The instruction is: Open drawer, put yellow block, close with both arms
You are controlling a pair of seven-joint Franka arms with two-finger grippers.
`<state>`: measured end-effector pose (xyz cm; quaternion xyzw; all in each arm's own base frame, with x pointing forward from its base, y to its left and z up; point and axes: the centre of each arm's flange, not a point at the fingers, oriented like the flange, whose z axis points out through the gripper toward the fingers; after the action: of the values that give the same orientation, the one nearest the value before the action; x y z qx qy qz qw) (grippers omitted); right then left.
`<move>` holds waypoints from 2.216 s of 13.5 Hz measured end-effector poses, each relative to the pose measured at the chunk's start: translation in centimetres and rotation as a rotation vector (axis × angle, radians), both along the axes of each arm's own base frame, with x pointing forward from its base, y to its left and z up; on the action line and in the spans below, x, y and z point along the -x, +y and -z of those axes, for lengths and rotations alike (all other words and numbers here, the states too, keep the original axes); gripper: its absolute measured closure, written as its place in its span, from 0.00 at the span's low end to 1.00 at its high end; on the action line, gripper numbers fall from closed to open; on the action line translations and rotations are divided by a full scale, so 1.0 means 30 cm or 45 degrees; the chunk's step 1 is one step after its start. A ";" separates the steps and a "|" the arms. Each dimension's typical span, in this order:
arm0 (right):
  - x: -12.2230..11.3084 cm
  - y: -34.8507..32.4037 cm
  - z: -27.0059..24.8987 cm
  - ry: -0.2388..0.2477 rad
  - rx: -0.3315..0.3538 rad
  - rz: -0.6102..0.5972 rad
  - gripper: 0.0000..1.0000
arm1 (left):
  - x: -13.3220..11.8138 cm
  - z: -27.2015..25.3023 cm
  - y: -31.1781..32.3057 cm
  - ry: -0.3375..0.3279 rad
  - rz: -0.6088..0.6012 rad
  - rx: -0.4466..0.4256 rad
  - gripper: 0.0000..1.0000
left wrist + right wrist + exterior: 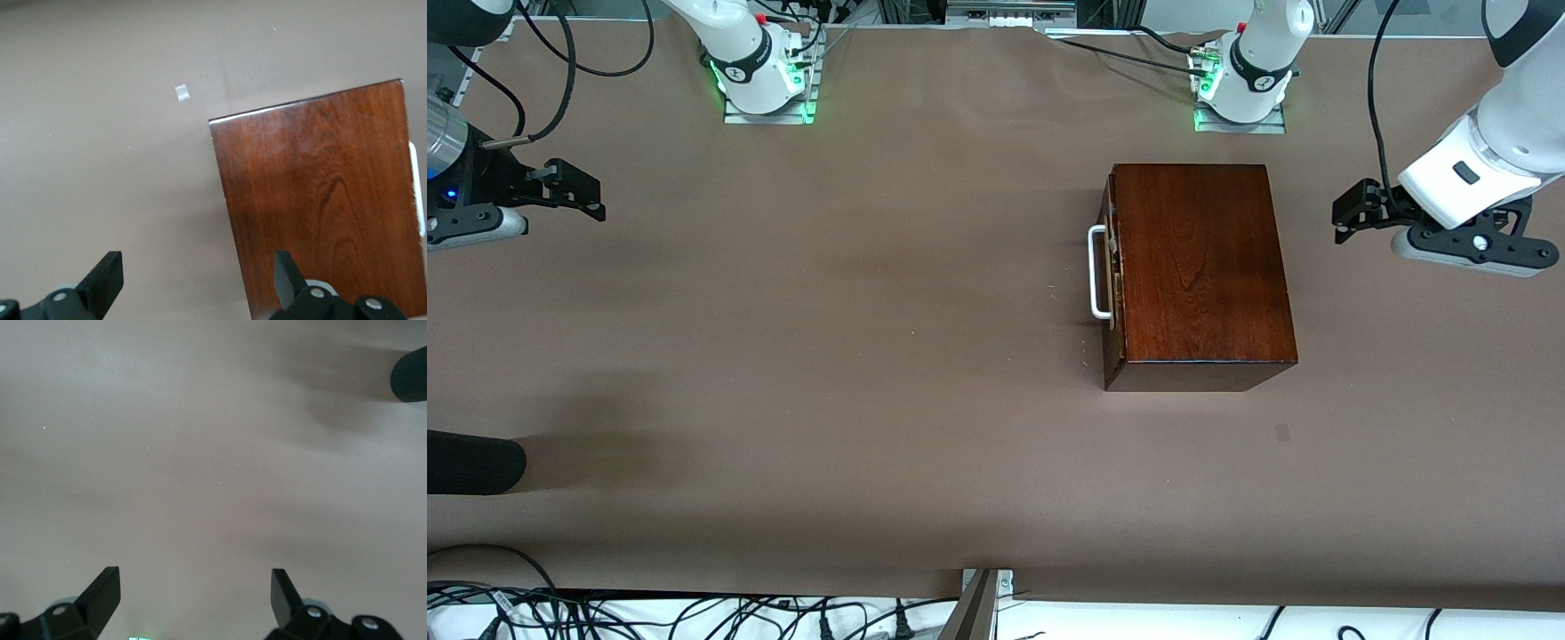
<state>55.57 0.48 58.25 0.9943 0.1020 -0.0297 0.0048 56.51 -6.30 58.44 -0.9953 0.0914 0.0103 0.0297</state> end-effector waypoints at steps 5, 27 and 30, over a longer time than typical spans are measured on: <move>0.000 0.000 0.000 0.000 0.000 0.000 0.00 | 0.108 0.051 0.009 -0.015 -0.022 0.001 0.00; 0.000 0.000 0.000 0.000 0.000 0.000 0.00 | -0.008 -0.010 0.039 0.006 -0.130 0.042 0.00; 0.000 0.000 0.000 0.000 0.000 0.000 0.00 | 0.000 -0.007 0.028 0.028 -0.124 0.038 0.00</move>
<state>55.57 0.48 58.24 0.9943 0.1020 -0.0298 0.0048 56.49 -5.47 58.67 -0.9987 0.0433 0.0214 0.0131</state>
